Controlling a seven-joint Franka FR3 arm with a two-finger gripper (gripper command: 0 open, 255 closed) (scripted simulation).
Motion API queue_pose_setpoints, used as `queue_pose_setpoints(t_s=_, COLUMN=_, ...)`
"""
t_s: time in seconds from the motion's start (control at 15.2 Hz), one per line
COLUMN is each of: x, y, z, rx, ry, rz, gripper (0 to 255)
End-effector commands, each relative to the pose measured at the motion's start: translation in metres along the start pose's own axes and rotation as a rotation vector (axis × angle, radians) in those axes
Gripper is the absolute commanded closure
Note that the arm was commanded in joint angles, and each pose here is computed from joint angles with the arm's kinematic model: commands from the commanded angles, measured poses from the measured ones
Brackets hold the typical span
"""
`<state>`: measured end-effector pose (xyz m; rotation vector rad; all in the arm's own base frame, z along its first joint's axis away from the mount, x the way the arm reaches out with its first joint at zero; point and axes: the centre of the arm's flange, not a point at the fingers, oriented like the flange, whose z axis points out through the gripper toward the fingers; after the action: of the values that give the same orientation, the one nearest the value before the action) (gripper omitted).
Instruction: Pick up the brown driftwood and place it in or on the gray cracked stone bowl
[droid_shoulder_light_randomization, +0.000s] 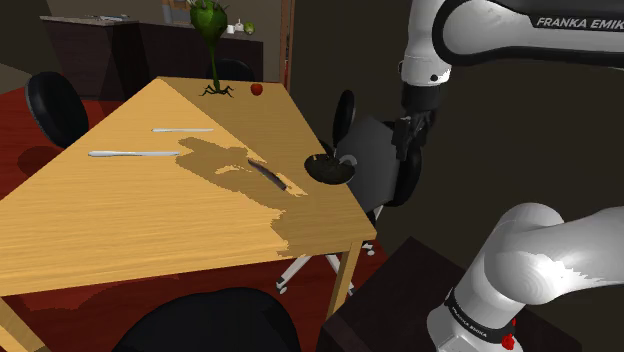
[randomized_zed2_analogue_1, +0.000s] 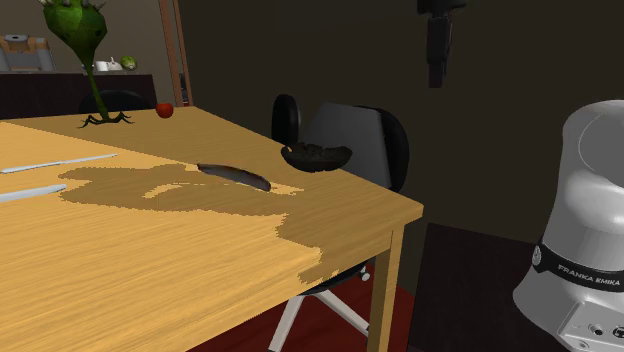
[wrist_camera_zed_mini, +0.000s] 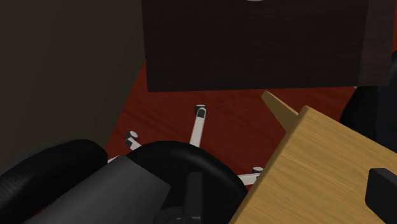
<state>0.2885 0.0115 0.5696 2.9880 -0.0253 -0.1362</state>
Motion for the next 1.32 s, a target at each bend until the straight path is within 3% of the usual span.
queue_pose_setpoints(t_s=0.0, x=0.0, y=0.0, z=0.0, rx=0.0, ry=0.0, rz=0.0, gripper=0)
queue_pose_setpoints(t_s=1.25, x=0.21, y=-0.11, z=0.054, rx=0.005, ry=0.052, rz=-0.087, gripper=0)
